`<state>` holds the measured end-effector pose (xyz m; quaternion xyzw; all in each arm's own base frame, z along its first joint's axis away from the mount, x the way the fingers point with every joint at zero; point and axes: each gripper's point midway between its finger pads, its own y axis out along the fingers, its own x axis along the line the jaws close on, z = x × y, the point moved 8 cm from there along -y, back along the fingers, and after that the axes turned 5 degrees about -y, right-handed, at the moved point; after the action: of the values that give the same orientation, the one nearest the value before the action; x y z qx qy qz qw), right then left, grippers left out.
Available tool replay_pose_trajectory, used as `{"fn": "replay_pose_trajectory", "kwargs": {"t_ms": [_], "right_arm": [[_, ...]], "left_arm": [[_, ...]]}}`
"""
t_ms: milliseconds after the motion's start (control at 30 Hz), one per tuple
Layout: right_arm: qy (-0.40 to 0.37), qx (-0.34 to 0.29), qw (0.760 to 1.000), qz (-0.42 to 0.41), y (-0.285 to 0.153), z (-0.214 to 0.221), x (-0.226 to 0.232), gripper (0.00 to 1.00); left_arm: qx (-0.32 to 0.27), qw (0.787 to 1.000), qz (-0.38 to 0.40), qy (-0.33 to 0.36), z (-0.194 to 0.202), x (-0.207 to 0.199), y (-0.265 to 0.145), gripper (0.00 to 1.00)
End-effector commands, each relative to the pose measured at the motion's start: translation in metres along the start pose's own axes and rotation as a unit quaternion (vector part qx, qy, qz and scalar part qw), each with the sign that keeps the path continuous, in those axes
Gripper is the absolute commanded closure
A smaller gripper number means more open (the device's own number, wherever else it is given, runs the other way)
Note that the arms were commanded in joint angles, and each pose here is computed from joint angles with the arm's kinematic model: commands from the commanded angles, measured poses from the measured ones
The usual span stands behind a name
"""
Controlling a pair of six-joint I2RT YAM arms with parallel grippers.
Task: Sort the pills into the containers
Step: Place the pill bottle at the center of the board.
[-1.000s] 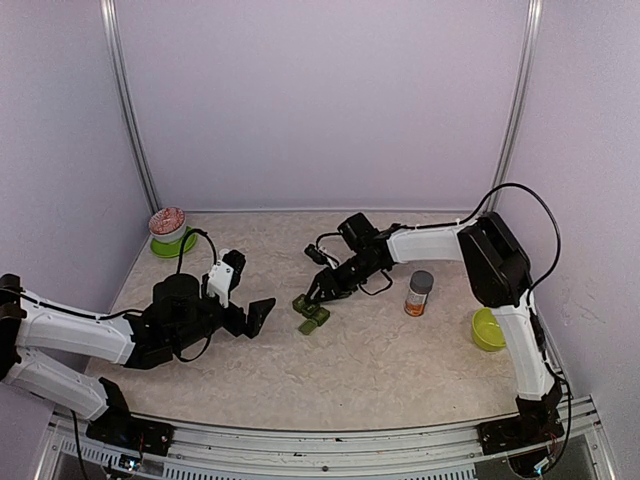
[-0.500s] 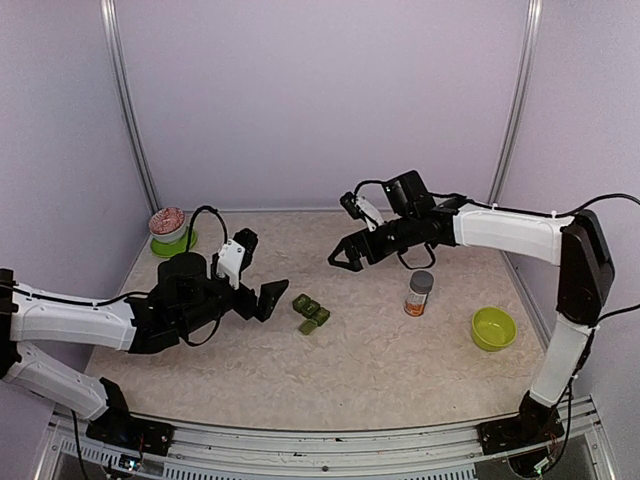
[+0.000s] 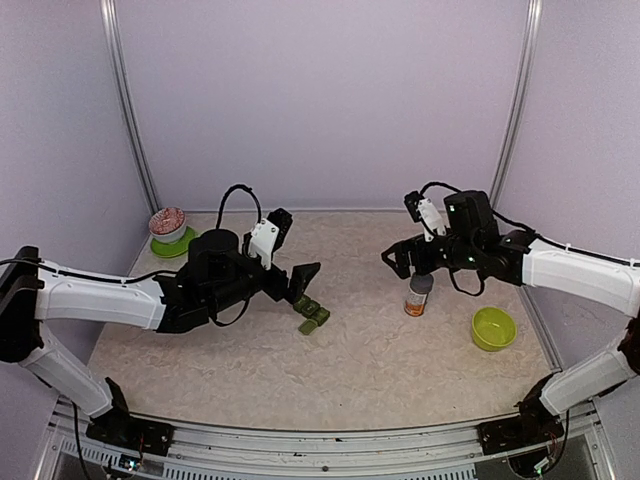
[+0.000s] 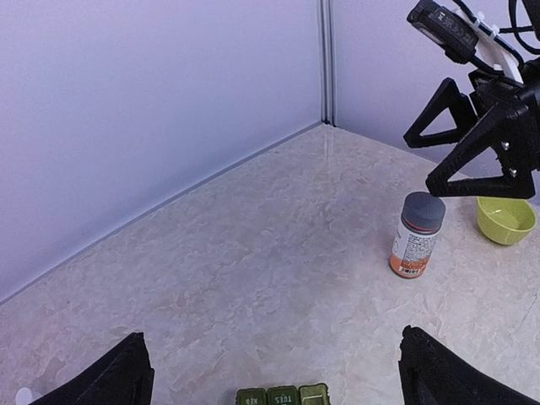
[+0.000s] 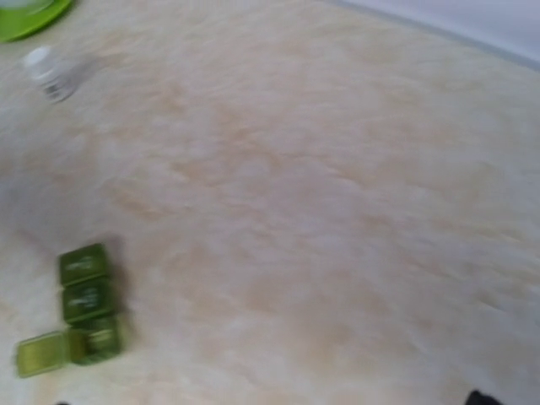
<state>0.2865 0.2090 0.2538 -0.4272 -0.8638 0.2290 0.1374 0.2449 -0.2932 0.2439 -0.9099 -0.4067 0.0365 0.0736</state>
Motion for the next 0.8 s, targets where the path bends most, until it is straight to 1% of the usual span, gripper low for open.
{"fn": "replay_pose_trajectory", "kwargs": {"t_ms": [0,100,200,333,433,567,633,767], "right_arm": [[0.038,-0.026,0.996,0.077,-0.015,0.013,-0.022,0.0],[0.067,-0.019,0.993,0.099,-0.021,0.03,-0.033,0.0],[0.085,-0.008,0.992,0.097,-0.021,0.048,-0.038,0.0],[0.101,0.01,0.99,0.099,-0.014,0.065,-0.043,0.0],[0.112,0.014,0.99,0.079,-0.008,0.073,-0.043,0.0],[0.12,0.027,0.989,0.077,0.003,0.083,-0.046,0.01],[0.123,0.03,0.99,0.067,0.009,0.087,-0.046,0.02],[0.124,0.048,0.989,0.07,0.023,0.095,-0.048,0.1]], "left_arm": [[0.0,0.999,0.04,0.001,-0.007,-0.013,0.019,0.01],[0.023,0.999,0.048,0.005,-0.005,-0.018,0.033,0.01],[0.027,0.999,0.042,0.002,-0.004,-0.02,0.038,0.01],[0.019,0.999,0.032,0.0,-0.003,-0.017,0.034,0.01],[0.018,0.999,0.029,-0.001,-0.003,-0.016,0.03,0.01],[0.02,1.0,0.013,-0.002,0.001,-0.012,0.024,0.01],[0.02,1.0,0.006,-0.004,0.003,-0.01,0.021,0.01],[0.026,1.0,-0.003,-0.002,0.009,-0.007,0.016,0.01]]}}
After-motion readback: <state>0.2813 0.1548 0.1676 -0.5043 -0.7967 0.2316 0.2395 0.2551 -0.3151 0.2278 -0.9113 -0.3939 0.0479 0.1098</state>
